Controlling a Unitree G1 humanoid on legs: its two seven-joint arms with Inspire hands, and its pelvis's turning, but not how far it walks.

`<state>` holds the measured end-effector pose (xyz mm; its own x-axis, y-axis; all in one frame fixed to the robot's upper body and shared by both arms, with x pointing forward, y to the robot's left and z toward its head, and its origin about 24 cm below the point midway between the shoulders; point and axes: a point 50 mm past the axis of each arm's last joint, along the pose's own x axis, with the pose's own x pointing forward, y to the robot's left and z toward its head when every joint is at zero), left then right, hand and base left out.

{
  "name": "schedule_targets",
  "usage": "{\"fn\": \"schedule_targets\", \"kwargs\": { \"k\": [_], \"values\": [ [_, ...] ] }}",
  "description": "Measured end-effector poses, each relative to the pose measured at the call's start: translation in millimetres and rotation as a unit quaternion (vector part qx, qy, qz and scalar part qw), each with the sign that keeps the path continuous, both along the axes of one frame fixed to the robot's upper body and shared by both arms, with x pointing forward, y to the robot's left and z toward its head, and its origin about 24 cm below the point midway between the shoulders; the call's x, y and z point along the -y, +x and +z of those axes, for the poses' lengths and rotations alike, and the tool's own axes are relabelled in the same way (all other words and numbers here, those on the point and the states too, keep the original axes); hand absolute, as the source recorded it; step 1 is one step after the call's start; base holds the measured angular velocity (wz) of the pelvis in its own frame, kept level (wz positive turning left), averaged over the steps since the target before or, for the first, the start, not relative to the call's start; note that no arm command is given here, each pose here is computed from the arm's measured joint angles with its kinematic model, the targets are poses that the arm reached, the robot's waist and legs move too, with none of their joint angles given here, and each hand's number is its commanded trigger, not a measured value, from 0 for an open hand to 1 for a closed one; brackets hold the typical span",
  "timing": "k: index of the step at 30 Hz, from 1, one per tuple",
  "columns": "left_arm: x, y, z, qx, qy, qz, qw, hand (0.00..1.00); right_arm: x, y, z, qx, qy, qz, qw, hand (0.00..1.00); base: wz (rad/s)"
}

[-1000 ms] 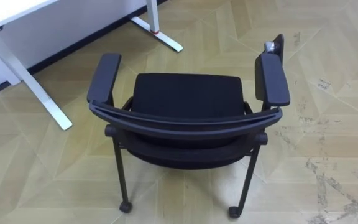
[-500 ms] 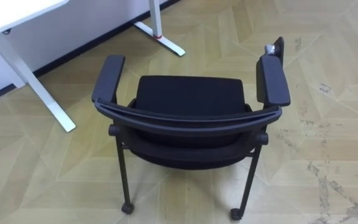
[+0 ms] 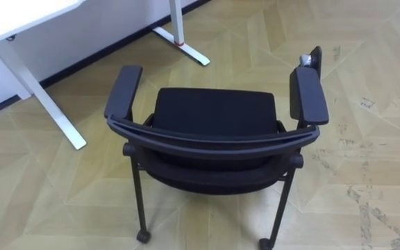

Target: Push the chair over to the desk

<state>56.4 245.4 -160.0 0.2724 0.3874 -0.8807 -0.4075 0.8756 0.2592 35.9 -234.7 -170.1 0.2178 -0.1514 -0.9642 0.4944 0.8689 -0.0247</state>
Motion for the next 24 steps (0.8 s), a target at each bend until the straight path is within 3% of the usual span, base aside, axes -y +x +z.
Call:
{"fn": "schedule_targets", "kwargs": {
  "k": [9, 16, 24],
  "values": [
    [-58.8, 50, 38, 0.048, 0.196, -0.004, 0.979, 0.00, 29, -9, 7, -0.014, -0.039, -0.015, 0.999, 0.00, 0.00],
    [-66.6, 94, 75, 0.131, 0.300, -0.048, 0.943, 0.00, 30, -9, 7, -0.021, -0.036, -0.016, 0.999, 0.00, 0.01],
    [-66.1, 143, 124, 0.224, 0.412, -0.078, 0.880, 0.00, 31, -5, 8, -0.015, -0.034, -0.014, 0.999, 0.00, 0.04]
  ]
}}
